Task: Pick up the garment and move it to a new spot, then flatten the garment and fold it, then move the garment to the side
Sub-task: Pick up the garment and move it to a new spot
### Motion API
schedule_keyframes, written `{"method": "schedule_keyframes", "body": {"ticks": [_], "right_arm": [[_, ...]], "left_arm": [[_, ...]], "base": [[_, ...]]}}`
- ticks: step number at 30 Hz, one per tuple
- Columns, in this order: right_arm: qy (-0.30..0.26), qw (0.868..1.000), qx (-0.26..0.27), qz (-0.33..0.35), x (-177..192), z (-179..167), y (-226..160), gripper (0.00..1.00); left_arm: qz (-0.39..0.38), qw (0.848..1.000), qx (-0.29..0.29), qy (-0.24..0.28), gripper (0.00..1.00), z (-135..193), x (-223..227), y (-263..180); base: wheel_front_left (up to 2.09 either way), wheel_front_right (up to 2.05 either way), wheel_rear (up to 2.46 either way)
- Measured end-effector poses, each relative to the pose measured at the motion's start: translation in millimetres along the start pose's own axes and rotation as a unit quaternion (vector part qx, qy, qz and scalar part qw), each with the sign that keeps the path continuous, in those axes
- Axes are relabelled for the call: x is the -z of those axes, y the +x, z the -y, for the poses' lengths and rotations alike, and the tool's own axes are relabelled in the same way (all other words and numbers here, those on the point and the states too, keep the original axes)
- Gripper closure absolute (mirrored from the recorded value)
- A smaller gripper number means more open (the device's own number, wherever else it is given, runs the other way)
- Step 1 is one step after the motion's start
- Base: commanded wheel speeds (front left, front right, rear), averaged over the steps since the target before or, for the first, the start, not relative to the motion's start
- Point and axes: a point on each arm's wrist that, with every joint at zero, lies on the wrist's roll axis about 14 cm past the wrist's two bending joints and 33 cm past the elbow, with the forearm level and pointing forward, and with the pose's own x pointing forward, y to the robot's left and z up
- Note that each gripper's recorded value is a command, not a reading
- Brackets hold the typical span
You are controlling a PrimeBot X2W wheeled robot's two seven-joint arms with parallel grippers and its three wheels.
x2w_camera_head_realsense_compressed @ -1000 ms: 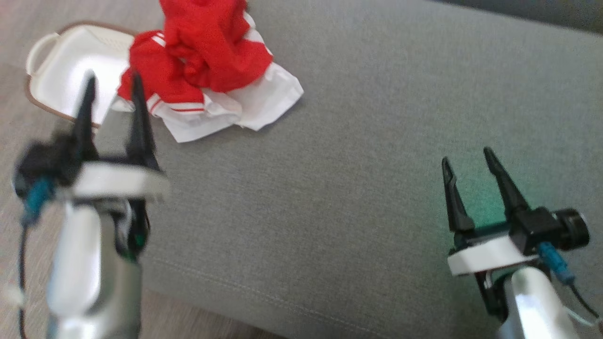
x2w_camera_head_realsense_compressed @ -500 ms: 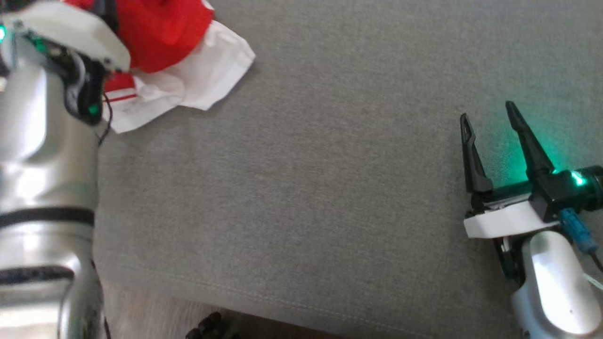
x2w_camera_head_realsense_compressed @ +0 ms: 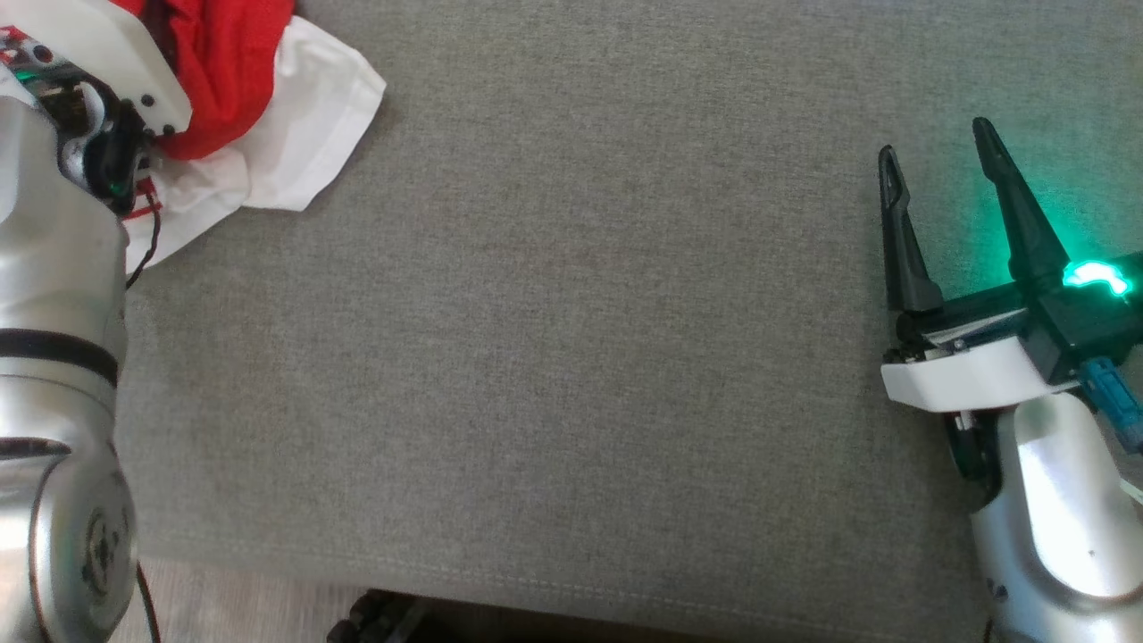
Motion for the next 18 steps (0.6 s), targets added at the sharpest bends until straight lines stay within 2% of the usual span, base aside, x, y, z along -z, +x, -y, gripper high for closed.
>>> {"method": "schedule_keyframes", "body": {"ticks": [2, 3, 4, 9, 11, 18], "right_arm": [[-0.001, 1.000, 0.003, 0.001, 0, 2, 0, 0.00], [-0.002, 1.000, 0.004, 0.002, -1, 3, 0, 0.00], [-0.002, 1.000, 0.005, 0.003, -2, 4, 0, 0.00], [-0.003, 1.000, 0.009, 0.004, -8, 4, -2, 0.00], [-0.004, 1.000, 0.010, 0.005, -12, 4, -3, 0.00], [0.000, 1.000, 0.010, 0.012, -29, -6, -19, 0.00]], "left_arm": [[-0.008, 1.000, 0.001, 0.000, 0.00, 2, 5, 2], [-0.001, 1.000, -0.001, -0.001, 0.26, 1, 3, 2], [0.015, 1.000, -0.006, -0.001, 1.00, 0, -2, 1], [0.105, 0.994, 0.006, 0.043, 1.00, 2, -37, -11], [0.144, 0.987, 0.019, 0.072, 1.00, 5, -56, -20], [0.257, 0.958, 0.050, 0.118, 1.00, 22, -125, -65]], "base": [[0.00, 0.00, 0.00], [0.00, 0.00, 0.00], [0.00, 0.00, 0.00], [0.00, 0.00, 0.00], [0.00, 0.00, 0.00], [0.00, 0.00, 0.00]]}}
